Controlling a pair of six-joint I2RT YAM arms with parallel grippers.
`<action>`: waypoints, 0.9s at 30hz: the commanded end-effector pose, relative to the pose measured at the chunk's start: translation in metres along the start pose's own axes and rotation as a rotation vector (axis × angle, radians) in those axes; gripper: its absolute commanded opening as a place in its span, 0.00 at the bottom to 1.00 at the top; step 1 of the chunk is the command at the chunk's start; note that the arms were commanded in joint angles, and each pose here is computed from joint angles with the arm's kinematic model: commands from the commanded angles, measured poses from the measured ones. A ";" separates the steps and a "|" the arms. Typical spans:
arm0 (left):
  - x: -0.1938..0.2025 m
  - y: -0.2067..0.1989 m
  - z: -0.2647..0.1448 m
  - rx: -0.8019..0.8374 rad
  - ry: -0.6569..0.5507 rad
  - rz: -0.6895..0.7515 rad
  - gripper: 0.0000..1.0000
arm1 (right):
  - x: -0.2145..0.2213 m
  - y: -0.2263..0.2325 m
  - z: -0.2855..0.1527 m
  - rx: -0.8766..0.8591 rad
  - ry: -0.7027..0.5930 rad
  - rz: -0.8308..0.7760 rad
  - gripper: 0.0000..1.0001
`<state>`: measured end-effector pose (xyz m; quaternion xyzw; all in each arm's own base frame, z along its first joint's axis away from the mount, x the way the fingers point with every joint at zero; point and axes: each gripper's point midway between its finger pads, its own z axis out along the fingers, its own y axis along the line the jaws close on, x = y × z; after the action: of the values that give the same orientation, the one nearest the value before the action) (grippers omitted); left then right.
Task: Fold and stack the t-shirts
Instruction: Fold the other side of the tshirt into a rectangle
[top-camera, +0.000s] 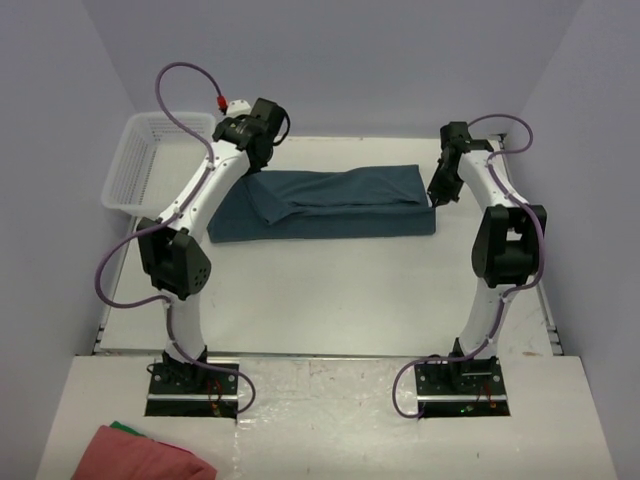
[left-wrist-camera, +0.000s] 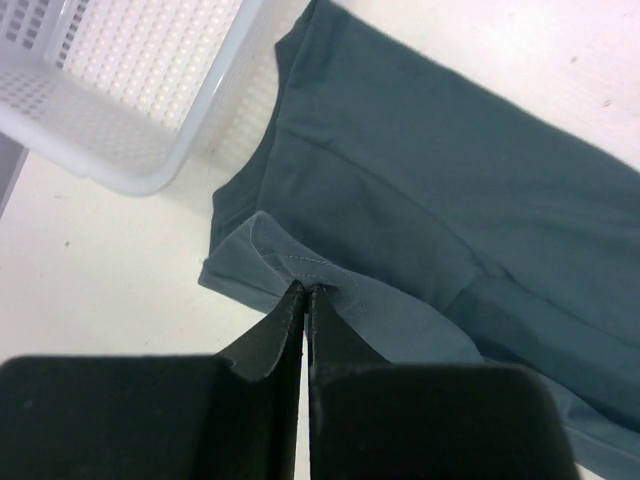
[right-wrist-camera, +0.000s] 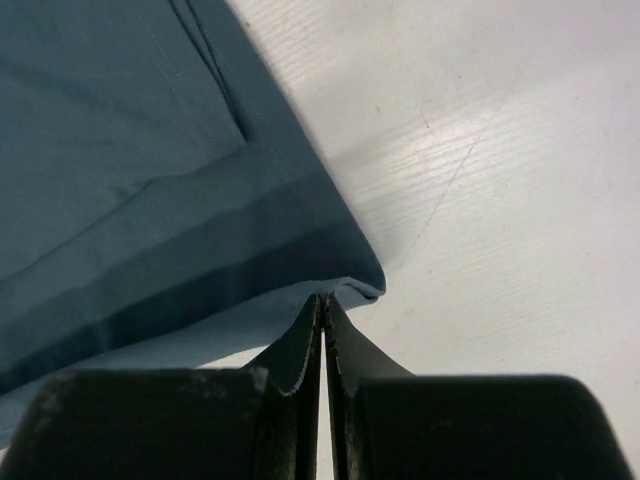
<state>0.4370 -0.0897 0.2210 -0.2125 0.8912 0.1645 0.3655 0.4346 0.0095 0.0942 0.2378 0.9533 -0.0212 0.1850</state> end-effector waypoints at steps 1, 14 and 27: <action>-0.034 -0.002 -0.005 0.018 -0.060 -0.016 0.00 | -0.017 0.000 -0.003 -0.001 -0.012 -0.003 0.00; -0.039 -0.024 0.062 0.013 -0.051 0.063 0.15 | -0.055 0.029 0.014 -0.076 -0.055 -0.081 0.26; -0.117 -0.028 0.003 0.144 -0.353 0.060 0.53 | -0.094 0.099 -0.149 -0.409 -0.405 -0.218 0.61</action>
<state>0.5345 -0.0796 0.2089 -0.1187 0.8717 0.1753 0.4419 0.5279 0.0409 0.1940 0.1386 0.9252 0.0614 0.3478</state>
